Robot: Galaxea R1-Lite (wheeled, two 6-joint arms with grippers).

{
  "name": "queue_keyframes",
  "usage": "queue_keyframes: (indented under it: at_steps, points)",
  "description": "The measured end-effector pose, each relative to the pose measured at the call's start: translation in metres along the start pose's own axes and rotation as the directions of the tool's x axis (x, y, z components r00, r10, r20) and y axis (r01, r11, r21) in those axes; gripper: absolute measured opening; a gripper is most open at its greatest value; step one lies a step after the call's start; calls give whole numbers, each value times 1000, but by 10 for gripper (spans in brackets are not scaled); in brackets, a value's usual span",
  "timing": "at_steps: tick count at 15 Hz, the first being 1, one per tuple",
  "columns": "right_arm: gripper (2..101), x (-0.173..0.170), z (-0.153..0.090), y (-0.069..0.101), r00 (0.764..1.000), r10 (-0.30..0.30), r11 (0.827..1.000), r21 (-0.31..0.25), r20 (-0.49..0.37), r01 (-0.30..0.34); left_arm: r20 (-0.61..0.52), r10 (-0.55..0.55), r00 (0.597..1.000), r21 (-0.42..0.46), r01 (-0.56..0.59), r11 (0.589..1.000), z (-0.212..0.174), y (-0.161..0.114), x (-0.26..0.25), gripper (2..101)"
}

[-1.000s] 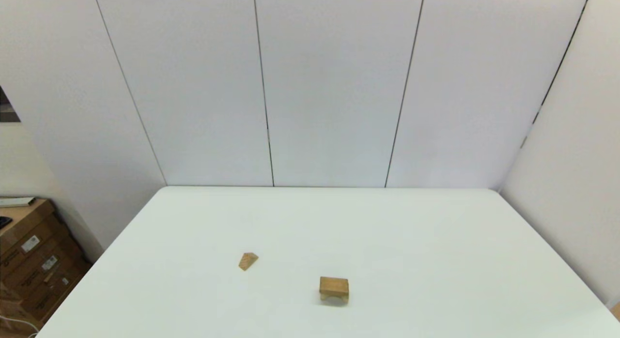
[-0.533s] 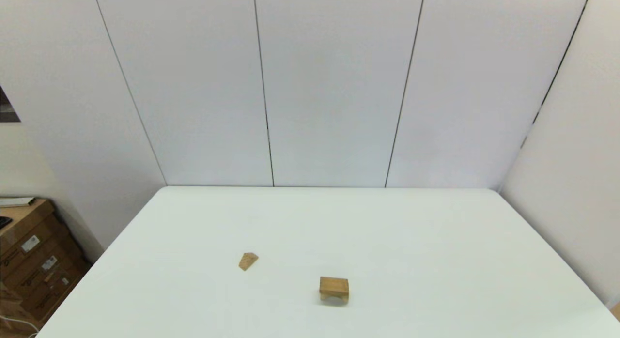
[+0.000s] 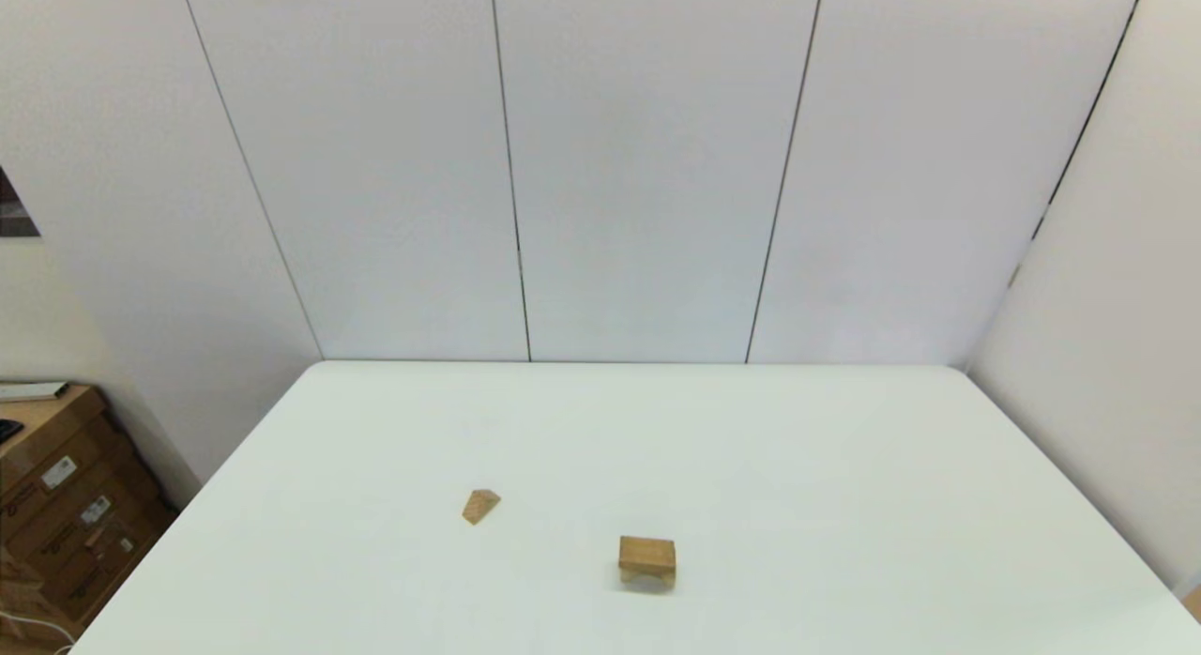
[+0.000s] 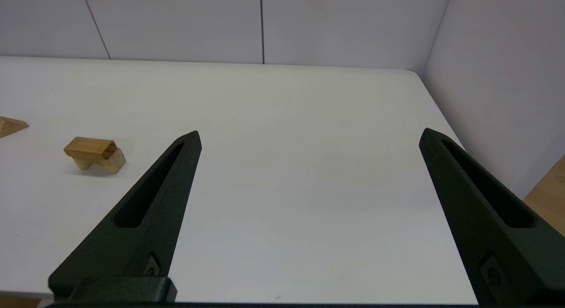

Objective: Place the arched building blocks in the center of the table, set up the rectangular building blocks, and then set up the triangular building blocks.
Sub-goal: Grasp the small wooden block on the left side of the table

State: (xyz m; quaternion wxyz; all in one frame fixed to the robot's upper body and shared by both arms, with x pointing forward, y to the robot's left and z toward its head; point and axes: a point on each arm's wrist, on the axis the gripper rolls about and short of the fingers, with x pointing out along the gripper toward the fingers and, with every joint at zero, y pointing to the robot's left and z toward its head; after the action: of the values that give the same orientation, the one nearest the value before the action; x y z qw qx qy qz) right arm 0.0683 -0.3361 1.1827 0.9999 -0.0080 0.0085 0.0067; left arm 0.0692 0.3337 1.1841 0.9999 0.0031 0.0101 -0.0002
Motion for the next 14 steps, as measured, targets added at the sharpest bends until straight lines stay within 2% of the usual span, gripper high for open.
queue_keyframes:
  at_steps: [6, 10, 14]
  points:
    - [977, 0, 0, 0, 1000, 0, 1000, 0, 0, 0, -96, -3, 995, -47, -2, 999, 72, 0, 17, 978]
    - [977, 0, 0, 0, 1000, 0, 1000, 0, 0, 0, -245, -54, 968, -45, 45, 998, 119, 1, 71, 978]
    - [977, 0, 0, 0, 1000, 0, 1000, 0, 0, 0, -368, -46, 929, -67, 23, 997, 141, 14, 134, 978]
